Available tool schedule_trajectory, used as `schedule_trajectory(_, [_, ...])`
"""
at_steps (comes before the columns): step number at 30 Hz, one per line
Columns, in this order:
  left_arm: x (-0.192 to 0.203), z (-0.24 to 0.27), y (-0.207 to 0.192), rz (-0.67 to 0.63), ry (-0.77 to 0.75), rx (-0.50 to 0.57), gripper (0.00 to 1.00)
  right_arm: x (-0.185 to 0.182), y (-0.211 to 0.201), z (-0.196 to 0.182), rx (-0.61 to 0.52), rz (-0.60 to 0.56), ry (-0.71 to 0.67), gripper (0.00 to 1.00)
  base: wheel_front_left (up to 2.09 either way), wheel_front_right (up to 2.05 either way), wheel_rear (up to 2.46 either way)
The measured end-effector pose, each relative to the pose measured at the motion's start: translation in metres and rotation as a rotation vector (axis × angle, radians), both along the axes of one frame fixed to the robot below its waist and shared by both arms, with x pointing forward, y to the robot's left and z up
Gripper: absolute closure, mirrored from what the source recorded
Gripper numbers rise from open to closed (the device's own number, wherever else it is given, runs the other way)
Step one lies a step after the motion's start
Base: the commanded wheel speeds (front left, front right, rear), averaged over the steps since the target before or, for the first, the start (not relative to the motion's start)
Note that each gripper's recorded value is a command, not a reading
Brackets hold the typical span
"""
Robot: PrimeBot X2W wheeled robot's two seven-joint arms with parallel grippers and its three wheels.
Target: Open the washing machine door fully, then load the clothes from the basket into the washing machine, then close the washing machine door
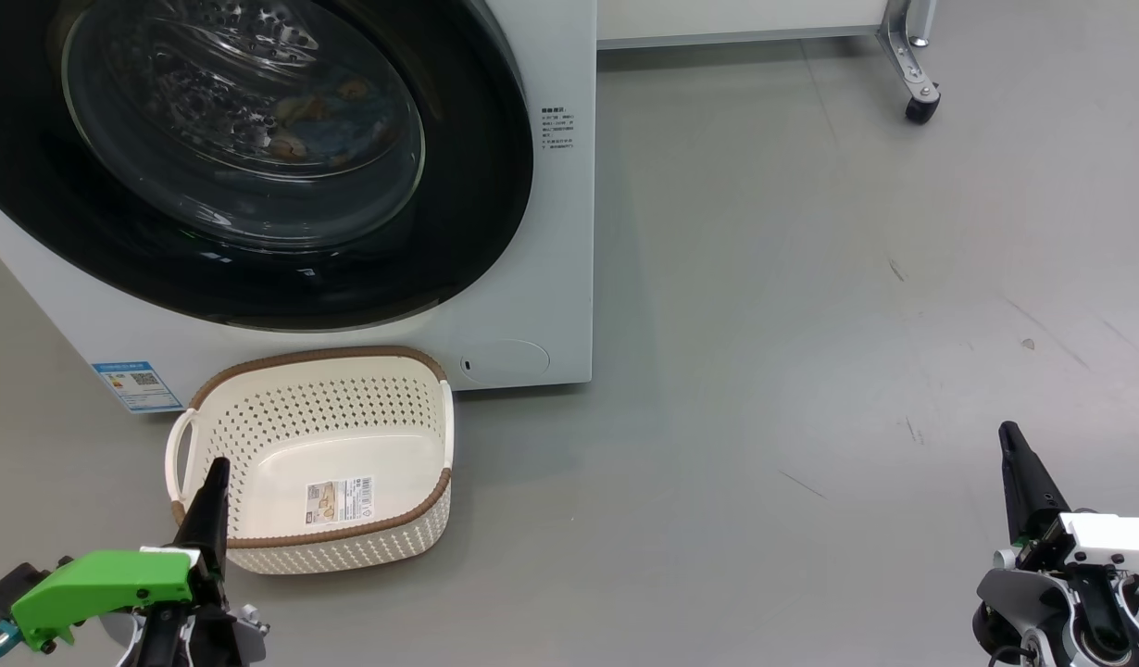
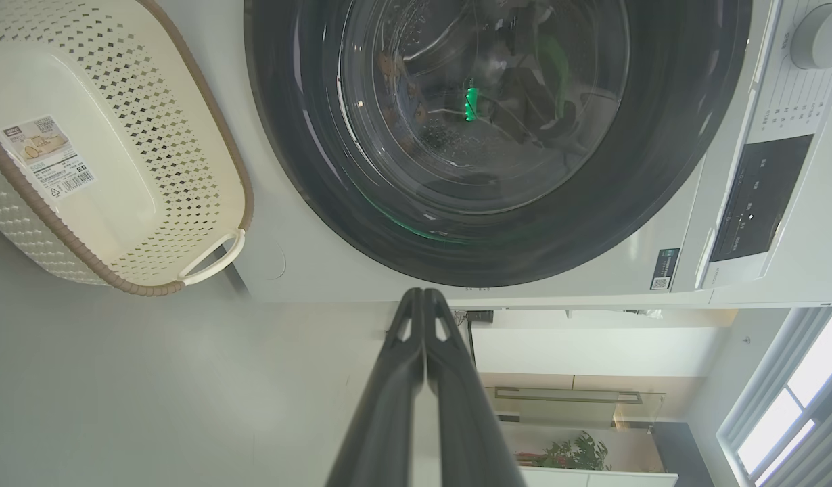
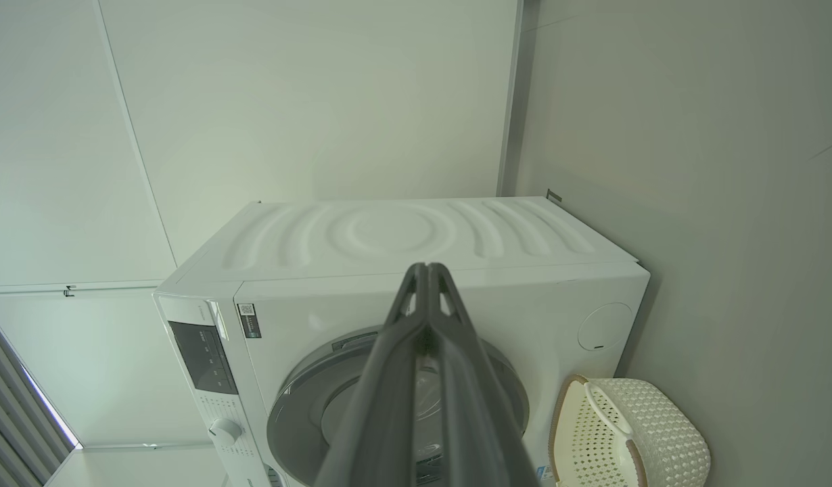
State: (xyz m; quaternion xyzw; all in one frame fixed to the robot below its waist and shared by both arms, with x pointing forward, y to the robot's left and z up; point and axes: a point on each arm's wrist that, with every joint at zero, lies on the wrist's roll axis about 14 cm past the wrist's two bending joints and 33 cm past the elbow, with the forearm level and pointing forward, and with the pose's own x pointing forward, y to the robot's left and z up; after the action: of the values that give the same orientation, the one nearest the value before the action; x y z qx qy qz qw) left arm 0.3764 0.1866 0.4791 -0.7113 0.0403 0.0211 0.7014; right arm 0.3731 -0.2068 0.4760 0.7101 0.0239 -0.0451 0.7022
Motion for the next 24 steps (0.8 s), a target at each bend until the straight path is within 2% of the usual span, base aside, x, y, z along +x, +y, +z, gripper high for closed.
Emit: schedule_trajectory(24, [0.0, 0.0, 0.0, 0.0, 0.0, 0.0, 1.0, 0.0, 0.0001, 0.0001, 0.0, 0.0, 0.0, 1.0, 0.0, 0.0, 0.0])
